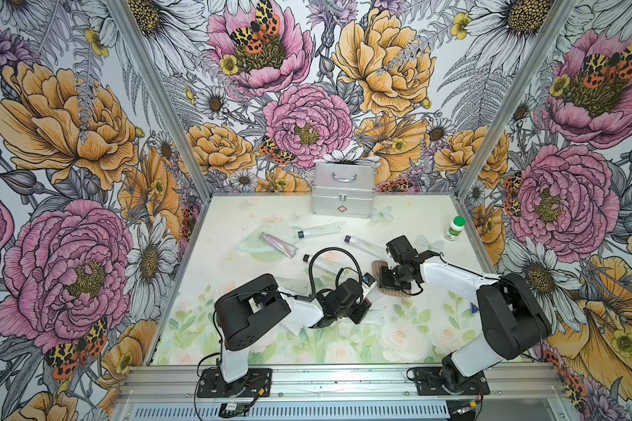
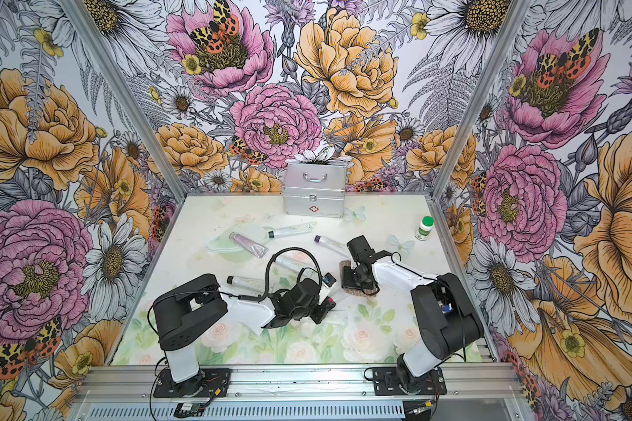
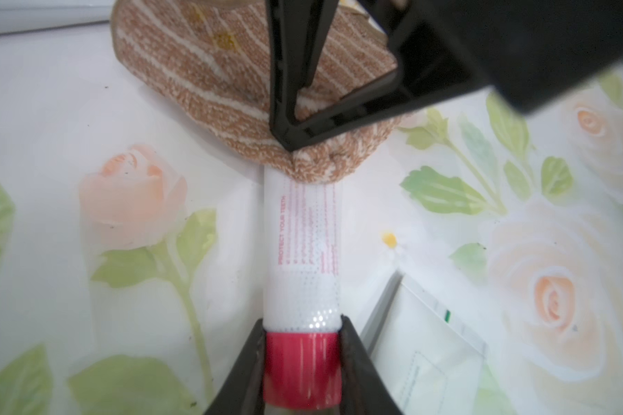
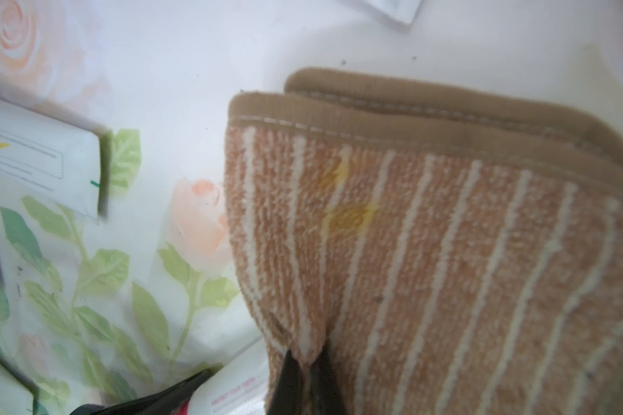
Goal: Wipe the surface of the toothpaste tube
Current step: Wipe the dirt from the toothpaste tube.
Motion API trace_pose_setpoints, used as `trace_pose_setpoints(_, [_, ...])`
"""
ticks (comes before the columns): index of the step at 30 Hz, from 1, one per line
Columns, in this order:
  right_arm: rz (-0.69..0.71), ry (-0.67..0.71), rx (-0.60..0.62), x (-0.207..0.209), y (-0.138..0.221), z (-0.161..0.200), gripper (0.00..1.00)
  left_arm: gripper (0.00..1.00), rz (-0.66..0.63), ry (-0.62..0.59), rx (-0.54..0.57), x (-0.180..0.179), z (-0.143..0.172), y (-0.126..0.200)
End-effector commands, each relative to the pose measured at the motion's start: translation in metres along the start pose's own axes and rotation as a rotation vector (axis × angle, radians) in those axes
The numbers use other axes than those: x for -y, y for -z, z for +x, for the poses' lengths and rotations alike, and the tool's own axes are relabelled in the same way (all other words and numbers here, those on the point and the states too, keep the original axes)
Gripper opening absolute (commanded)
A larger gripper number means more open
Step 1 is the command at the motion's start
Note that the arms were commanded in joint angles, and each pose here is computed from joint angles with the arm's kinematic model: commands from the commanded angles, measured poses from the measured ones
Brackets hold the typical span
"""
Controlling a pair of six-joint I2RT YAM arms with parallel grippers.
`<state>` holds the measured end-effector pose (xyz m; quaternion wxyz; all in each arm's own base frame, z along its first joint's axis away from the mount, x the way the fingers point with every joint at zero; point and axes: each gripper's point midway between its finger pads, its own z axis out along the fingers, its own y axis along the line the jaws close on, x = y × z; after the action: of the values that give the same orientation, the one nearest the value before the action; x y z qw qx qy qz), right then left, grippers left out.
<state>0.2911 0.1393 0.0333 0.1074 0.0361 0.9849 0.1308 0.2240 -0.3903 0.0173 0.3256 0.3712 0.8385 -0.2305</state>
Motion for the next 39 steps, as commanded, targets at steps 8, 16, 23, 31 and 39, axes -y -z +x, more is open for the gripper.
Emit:
trace_pose_setpoints(8, [0.138, -0.011, -0.078, 0.036, -0.006, 0.015, 0.0, 0.22, -0.042, 0.017, -0.073, -0.015, 0.023, 0.002])
trace_pose_setpoints(16, [-0.051, 0.022, -0.11, -0.019, 0.01, 0.042, 0.0, 0.21, -0.042, 0.017, -0.073, -0.016, 0.023, 0.002])
trace_pose_setpoints(23, [-0.018, 0.025, -0.155, -0.012, 0.002, 0.063, 0.0, 0.21, -0.05, 0.027, -0.066, -0.02, 0.021, 0.005])
trace_pose_setpoints(31, [0.173, 0.009, -0.107, 0.026, -0.005, 0.038, 0.0, 0.21, -0.049, 0.03, -0.065, -0.021, 0.021, 0.006])
trace_pose_setpoints(39, [0.199, -0.121, -0.034, 0.063, 0.013, 0.019, 0.0, 0.22, -0.051, 0.034, -0.067, -0.023, 0.021, 0.008])
